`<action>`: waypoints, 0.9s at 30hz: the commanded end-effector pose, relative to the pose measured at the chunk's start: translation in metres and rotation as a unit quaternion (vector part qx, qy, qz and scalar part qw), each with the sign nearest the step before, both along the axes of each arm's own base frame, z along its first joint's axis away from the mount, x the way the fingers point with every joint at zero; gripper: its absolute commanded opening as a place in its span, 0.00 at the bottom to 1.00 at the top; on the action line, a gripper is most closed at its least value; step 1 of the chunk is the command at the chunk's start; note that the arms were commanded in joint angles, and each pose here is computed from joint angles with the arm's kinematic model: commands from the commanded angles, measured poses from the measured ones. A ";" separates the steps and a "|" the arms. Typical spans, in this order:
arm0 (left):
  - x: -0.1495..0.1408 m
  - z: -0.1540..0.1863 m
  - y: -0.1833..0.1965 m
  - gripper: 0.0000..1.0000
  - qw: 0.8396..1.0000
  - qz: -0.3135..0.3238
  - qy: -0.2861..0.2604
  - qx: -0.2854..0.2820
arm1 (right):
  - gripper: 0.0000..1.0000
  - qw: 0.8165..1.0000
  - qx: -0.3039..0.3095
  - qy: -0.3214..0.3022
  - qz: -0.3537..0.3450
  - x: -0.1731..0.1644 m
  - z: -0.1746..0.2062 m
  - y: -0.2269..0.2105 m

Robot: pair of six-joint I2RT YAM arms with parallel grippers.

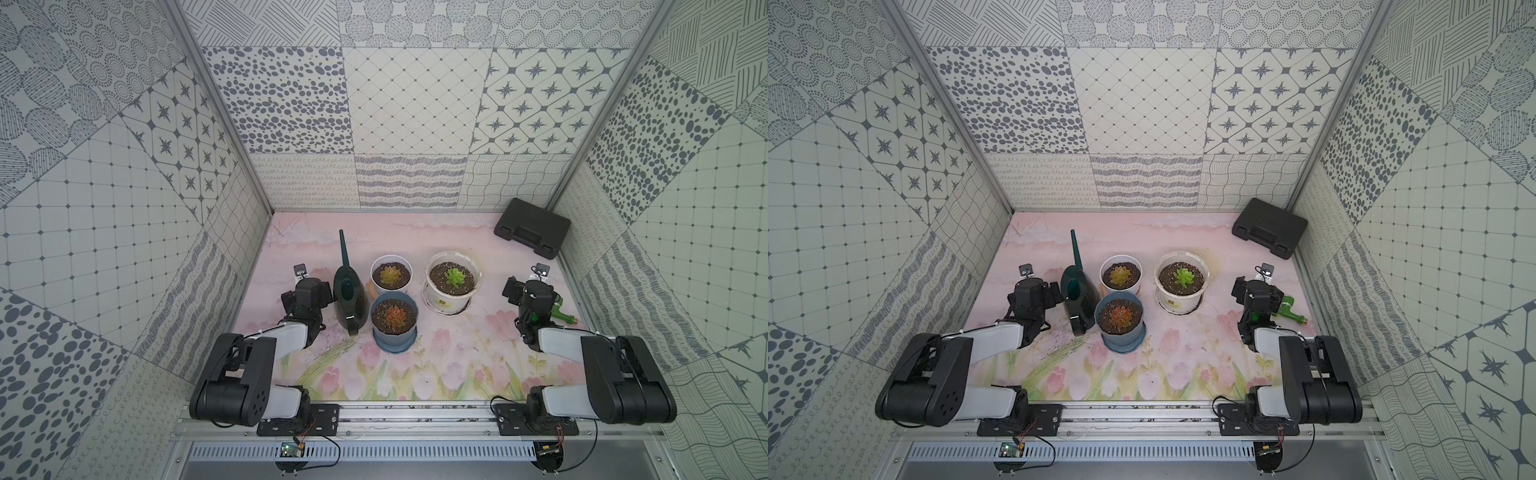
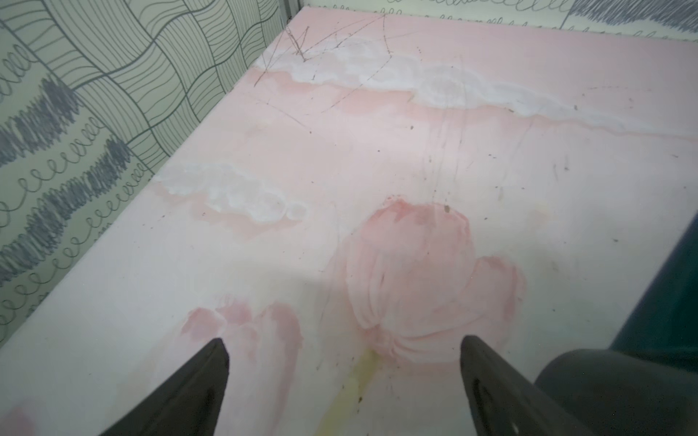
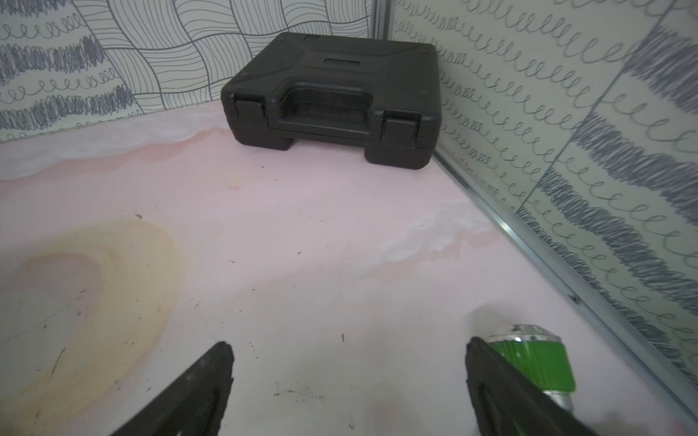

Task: Water the succulent around the soil edge
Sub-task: Reset both arms

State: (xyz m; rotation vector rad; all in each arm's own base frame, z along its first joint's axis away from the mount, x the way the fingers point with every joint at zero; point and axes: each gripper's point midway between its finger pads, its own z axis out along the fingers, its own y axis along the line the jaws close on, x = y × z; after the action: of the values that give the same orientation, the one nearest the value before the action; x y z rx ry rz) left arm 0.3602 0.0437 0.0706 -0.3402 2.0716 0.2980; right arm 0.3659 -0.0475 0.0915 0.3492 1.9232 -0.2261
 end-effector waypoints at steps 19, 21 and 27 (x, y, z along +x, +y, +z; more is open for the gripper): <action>0.035 0.010 -0.041 0.99 0.990 -0.122 -0.071 -0.029 | 0.98 0.986 -0.010 -0.036 0.164 0.040 0.015 0.056; 0.035 0.010 -0.041 0.99 0.990 -0.123 -0.070 -0.029 | 0.98 0.986 -0.009 -0.036 0.165 0.040 0.015 0.056; 0.035 0.010 -0.041 0.99 0.989 -0.123 -0.071 -0.029 | 0.98 0.985 -0.005 -0.032 0.170 0.042 0.014 0.057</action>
State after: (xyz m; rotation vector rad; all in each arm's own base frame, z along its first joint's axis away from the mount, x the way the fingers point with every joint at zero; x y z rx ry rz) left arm 0.3843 0.0127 0.0627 -0.1674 2.0313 0.1354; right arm 0.3996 0.0058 0.0914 0.0358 1.9253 -0.0144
